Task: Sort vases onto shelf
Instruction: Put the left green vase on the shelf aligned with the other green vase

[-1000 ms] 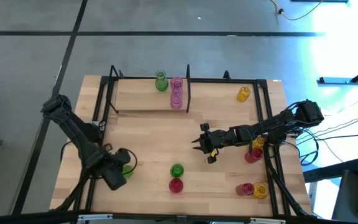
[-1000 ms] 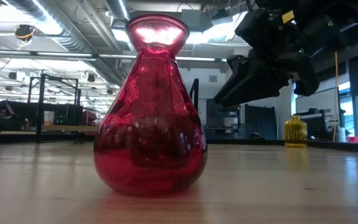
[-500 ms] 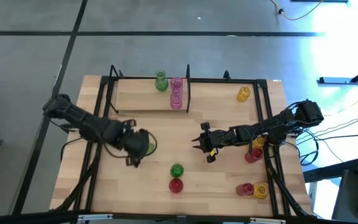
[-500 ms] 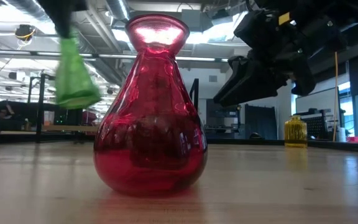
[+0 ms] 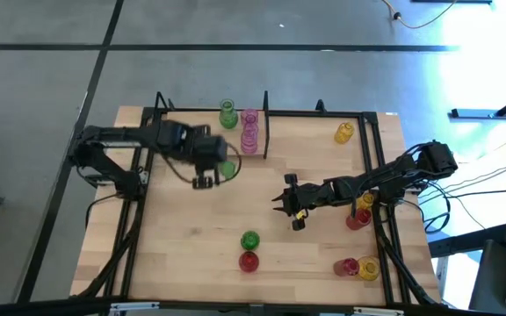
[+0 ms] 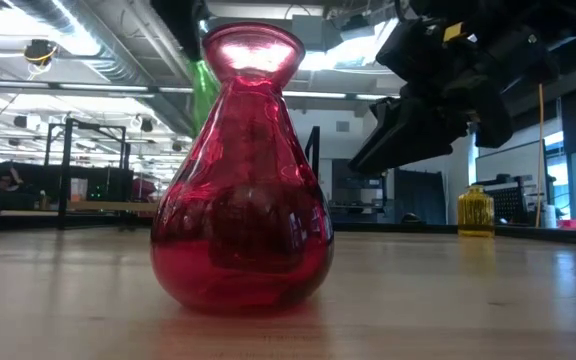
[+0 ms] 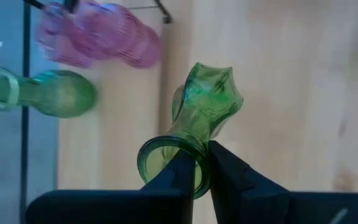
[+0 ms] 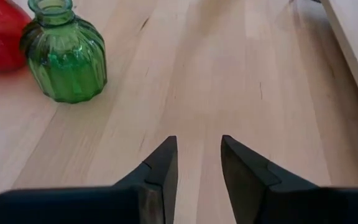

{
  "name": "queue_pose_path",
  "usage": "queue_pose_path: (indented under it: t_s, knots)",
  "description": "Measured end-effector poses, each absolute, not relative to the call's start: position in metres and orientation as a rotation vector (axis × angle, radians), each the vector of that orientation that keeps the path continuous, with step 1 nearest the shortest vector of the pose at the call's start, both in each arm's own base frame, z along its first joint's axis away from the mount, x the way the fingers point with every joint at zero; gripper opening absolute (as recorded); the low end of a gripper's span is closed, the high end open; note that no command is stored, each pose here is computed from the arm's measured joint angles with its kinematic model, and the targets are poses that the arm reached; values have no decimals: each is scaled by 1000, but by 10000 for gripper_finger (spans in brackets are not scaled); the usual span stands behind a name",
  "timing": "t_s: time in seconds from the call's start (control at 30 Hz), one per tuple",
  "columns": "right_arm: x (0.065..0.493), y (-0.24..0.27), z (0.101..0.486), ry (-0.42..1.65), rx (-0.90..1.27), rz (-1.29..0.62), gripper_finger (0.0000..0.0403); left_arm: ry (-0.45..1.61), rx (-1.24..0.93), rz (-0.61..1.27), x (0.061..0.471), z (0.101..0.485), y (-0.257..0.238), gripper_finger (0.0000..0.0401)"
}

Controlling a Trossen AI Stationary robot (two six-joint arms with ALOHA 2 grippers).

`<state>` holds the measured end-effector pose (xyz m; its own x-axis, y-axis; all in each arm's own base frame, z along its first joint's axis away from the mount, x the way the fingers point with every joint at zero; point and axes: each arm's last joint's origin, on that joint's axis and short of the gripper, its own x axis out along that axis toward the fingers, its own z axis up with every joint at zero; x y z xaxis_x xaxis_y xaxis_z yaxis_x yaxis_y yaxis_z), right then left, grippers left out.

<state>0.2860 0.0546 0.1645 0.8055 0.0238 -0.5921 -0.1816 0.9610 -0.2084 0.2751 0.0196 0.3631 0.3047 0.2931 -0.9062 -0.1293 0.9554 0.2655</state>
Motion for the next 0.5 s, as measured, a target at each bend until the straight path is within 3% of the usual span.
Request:
queue_pose_path:
  t_s: [0.27, 0.5]
  knots:
    - [285, 54, 163, 646, -242, 106, 108, 1321, 168, 327, 294, 366, 78, 20]
    - [284, 54, 162, 657, -244, 106, 108, 1421, 144, 356, 307, 342, 122, 23]
